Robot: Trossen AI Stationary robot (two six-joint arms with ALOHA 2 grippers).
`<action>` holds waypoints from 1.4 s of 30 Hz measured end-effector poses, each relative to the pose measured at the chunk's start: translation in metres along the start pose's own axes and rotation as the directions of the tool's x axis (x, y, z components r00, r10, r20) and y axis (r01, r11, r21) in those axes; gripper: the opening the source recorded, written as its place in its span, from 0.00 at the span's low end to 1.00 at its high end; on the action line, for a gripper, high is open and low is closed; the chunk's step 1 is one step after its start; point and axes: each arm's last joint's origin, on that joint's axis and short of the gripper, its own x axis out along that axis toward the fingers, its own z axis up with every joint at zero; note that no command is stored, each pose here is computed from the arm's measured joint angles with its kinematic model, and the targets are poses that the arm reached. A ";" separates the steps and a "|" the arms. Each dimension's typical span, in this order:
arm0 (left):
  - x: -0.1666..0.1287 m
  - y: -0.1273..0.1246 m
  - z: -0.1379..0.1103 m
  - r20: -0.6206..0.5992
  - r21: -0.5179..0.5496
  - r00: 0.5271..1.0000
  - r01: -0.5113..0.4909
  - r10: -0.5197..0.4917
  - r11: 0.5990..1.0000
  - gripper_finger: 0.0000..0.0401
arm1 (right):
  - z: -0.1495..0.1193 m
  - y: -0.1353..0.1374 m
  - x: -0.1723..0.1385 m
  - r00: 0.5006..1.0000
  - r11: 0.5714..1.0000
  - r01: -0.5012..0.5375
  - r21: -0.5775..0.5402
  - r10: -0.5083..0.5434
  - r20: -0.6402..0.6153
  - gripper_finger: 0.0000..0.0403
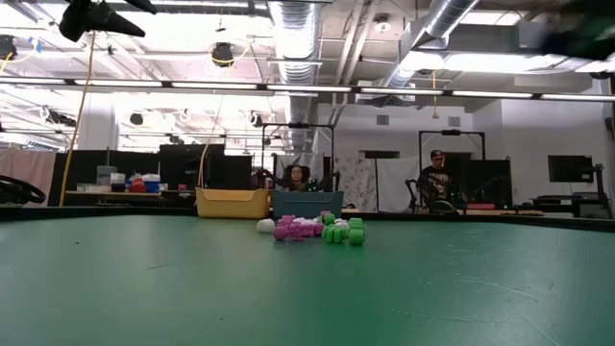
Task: Sort Halloween decoration
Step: Put the green skeleton into the black bin
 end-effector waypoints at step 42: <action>0.000 -0.001 -0.001 -0.019 -0.019 0.999 0.028 -0.029 0.999 0.58 | 0.100 -0.079 0.091 0.802 0.787 0.285 0.547 -0.508 0.313 0.20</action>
